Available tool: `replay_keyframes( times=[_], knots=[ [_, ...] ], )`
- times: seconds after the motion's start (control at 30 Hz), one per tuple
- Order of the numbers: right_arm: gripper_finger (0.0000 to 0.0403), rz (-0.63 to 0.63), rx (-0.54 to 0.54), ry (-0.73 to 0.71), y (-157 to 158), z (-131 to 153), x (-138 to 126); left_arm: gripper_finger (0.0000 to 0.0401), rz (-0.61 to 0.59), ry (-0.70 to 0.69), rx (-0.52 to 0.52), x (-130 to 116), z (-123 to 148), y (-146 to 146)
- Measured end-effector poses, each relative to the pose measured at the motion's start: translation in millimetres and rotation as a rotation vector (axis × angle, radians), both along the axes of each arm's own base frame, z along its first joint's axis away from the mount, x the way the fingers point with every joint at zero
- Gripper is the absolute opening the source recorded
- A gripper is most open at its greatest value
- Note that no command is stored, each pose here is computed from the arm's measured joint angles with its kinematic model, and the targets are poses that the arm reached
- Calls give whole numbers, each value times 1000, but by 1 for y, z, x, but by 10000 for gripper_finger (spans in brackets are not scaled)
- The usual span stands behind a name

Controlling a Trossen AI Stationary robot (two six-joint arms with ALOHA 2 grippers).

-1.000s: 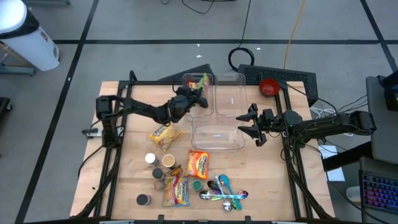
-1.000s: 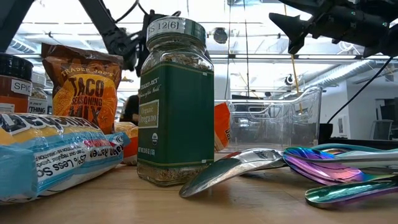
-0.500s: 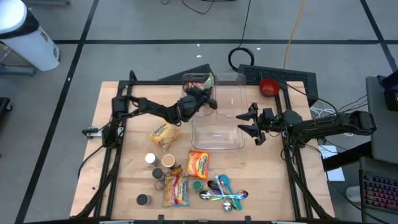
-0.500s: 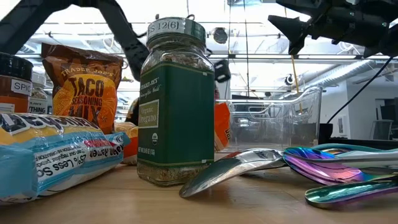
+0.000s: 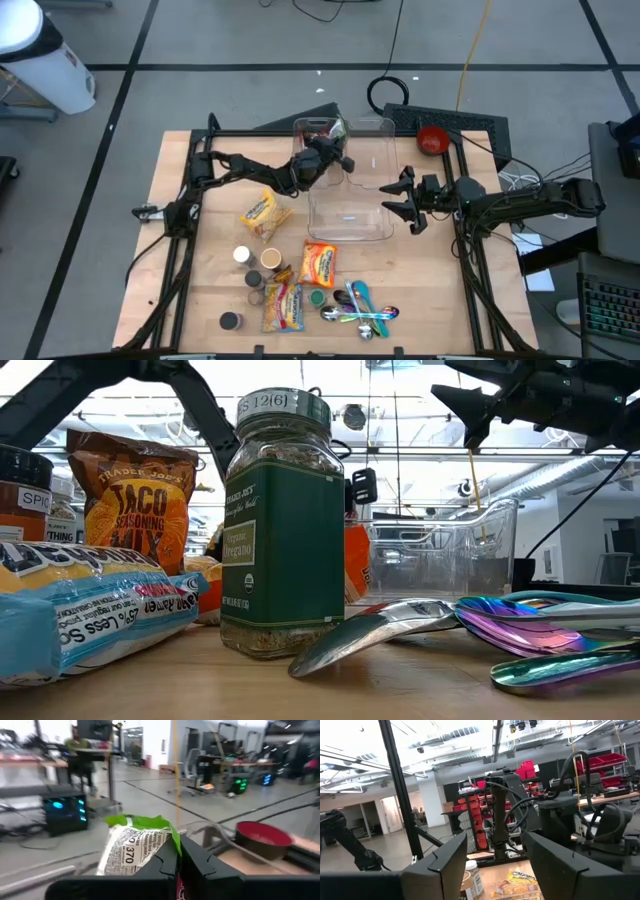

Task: Pick & Place Food Item
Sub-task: Put the green noodle pack into the left transparent bin

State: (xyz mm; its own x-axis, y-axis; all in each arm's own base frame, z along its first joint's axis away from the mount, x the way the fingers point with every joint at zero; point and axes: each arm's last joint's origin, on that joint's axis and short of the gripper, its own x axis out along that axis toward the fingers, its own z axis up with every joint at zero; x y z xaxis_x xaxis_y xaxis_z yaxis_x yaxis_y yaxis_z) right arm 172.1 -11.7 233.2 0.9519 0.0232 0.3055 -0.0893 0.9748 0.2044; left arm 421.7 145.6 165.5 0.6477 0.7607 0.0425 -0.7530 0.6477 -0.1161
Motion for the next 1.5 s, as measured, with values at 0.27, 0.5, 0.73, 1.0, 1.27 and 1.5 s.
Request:
replay_keyframes(
  times=[0.27,0.5,0.73,1.0,1.27,1.5],
  knots=[
    [196,0,0,5,0,0,0,4,-111,-76,83,-16,-1,13],
    [196,0,0,4,0,0,0,8,-168,-113,106,-24,-1,19],
    [196,0,0,4,0,0,0,7,-173,-66,85,-23,-7,20],
    [196,0,0,4,0,0,0,9,-184,-36,-4,-21,-15,19],
    [196,-2,1,2,0,0,0,18,-204,-61,-48,-18,-16,11],
    [196,-3,1,2,0,0,0,25,-214,-144,-140,-19,-16,12]
  ],
)
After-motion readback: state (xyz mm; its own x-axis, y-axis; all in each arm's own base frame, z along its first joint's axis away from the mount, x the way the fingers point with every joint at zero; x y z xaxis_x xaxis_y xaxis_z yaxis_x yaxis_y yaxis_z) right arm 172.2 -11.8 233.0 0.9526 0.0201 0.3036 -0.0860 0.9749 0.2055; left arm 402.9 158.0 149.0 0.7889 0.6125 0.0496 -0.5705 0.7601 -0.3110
